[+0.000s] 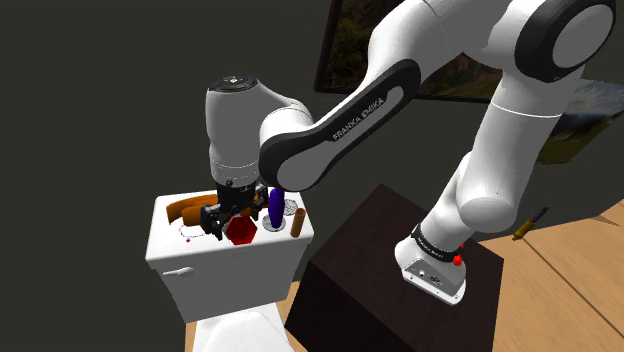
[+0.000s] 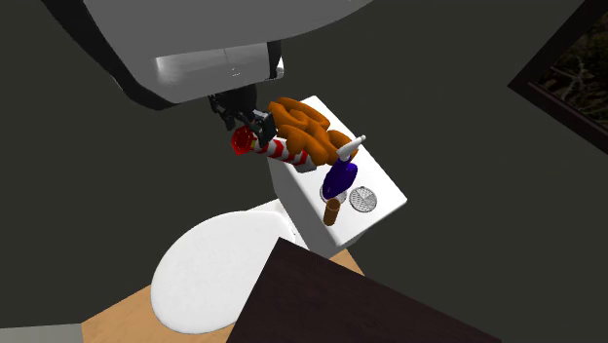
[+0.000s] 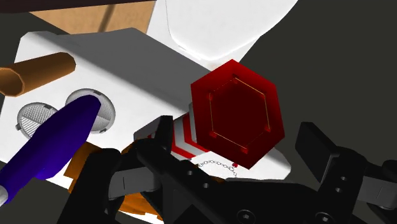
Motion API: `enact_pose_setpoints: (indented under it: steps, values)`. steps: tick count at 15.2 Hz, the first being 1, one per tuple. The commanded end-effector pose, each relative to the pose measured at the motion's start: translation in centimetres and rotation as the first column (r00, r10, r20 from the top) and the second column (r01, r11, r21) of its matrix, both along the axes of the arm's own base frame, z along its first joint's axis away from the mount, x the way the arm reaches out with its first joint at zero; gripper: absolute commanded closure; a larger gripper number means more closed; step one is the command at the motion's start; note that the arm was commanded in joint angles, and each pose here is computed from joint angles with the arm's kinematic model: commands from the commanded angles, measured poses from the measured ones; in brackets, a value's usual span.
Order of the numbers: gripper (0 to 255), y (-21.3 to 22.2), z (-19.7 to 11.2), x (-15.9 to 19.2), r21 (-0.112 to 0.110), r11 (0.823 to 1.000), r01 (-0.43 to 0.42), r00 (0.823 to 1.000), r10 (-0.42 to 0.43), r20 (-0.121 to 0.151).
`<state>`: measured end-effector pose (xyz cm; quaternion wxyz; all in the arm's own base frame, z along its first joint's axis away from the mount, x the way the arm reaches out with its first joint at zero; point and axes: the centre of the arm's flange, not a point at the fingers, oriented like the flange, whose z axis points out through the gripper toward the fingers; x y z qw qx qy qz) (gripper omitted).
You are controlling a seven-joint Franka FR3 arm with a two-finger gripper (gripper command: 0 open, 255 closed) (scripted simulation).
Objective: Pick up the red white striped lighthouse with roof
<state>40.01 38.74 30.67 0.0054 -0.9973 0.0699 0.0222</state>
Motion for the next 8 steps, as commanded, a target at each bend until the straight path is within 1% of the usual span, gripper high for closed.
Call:
enact_pose_setpoints:
  steps: [1, 2, 8]
  values:
    - [0, 0.06, -0.40, 0.07, 0.000, 1.000, 0.000, 1.000, 0.000, 0.000]
    - [255, 0.06, -0.42, 0.08, 0.000, 1.000, 0.000, 1.000, 0.000, 0.000]
    - [255, 0.04, -0.44, 0.06, 0.000, 1.000, 0.000, 1.000, 0.000, 0.000]
